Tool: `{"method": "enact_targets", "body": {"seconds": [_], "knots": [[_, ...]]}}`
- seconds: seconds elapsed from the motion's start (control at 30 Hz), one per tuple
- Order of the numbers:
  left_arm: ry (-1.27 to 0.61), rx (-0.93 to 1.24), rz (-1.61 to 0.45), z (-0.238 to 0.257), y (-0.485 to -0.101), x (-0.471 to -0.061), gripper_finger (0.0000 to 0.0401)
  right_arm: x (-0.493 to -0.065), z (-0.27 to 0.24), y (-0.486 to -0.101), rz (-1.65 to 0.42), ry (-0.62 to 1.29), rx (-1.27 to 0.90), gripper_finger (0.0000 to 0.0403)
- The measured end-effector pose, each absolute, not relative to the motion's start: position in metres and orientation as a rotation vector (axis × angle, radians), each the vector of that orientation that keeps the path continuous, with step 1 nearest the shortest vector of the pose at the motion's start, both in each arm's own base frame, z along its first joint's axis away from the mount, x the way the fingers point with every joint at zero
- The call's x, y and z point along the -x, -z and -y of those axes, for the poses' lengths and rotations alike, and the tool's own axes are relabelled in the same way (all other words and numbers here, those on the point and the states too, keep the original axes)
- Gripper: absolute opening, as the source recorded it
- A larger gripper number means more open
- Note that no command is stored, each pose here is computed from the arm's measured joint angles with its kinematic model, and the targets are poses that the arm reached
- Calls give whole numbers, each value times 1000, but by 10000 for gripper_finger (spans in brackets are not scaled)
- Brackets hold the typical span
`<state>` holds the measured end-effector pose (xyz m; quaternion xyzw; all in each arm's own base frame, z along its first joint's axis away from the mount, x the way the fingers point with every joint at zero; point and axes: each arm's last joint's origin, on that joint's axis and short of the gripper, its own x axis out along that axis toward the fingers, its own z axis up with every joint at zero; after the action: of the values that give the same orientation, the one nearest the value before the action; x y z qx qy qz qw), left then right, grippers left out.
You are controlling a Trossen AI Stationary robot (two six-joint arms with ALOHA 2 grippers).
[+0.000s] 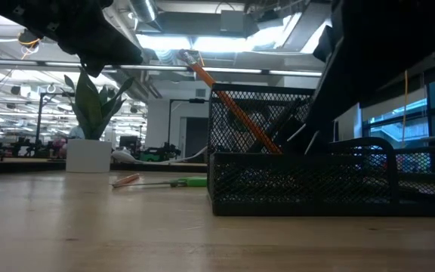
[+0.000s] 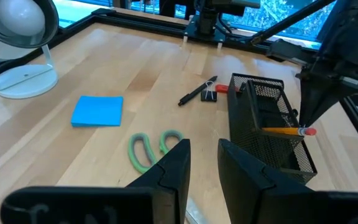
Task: Pick and place office supplies into organizer
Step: Put the bottom binder clip into the desk organizer
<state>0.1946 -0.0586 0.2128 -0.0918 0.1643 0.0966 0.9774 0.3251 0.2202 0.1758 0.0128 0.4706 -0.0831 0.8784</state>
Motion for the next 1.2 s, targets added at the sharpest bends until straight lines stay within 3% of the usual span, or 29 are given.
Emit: {"method": "enact_targets", "body": {"seconds": [0.93,1.2], "knots": [[-195,185,-331,59,-213,-195,75,-331,-214,-176,-972,191,-45,6],[-195,186,-331,59,-213,-195,75,-331,-214,-176,-981,188,-75,24]]}}
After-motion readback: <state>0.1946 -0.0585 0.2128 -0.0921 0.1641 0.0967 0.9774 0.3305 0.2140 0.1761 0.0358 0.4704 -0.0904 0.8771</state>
